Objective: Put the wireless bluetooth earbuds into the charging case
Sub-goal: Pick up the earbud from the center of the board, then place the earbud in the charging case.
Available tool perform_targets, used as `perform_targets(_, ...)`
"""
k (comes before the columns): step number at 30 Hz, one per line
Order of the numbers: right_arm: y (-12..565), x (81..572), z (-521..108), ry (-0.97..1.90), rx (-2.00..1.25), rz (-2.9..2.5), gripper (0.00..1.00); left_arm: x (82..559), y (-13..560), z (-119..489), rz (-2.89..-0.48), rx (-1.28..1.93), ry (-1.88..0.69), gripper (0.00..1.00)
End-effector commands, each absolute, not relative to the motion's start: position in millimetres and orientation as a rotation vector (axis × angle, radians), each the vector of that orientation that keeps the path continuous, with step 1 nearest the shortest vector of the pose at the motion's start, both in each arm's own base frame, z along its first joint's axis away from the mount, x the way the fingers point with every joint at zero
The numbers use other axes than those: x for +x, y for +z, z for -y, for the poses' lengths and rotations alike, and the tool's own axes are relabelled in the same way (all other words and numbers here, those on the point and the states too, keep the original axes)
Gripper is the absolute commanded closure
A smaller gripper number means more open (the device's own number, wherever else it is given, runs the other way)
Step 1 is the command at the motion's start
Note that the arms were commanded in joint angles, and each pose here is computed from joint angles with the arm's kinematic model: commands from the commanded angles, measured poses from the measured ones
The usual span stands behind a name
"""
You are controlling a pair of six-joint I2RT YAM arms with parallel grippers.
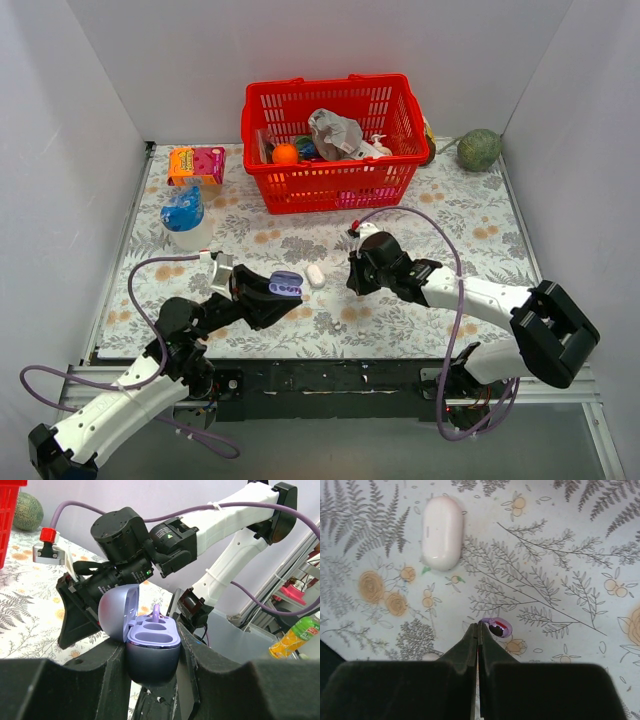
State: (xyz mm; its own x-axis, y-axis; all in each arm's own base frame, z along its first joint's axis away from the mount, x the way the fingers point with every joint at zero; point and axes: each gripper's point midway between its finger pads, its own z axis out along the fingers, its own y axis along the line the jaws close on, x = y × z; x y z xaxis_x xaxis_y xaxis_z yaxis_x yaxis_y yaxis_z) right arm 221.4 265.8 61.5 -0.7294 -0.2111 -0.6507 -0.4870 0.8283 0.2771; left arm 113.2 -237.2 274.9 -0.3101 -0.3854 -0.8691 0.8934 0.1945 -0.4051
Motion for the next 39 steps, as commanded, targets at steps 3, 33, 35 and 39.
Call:
perform_targets(3,131.3,203.2,-302.7,0.989,-0.614,-2.208,0.99,120.4,278.7,229.3,-1.299,0.49,-1.359,1.0)
perform_targets(33,357.5,53.8,-284.3,1.973,-1.16,-1.264,0.99,117.2,289.2,267.9,-1.173,0.69,-1.49,1.0)
perform_targets(35,360.2,54.5,-285.0,1.977,-1.158,-1.232,0.99,115.6,293.4,269.6,-1.153,0.696,-1.51,1.0)
perform_targets(39,358.1,61.9,-290.2,1.989,-1.106,-1.256,0.99,116.2,289.2,275.5,-1.165,0.711,-1.543,1.0)
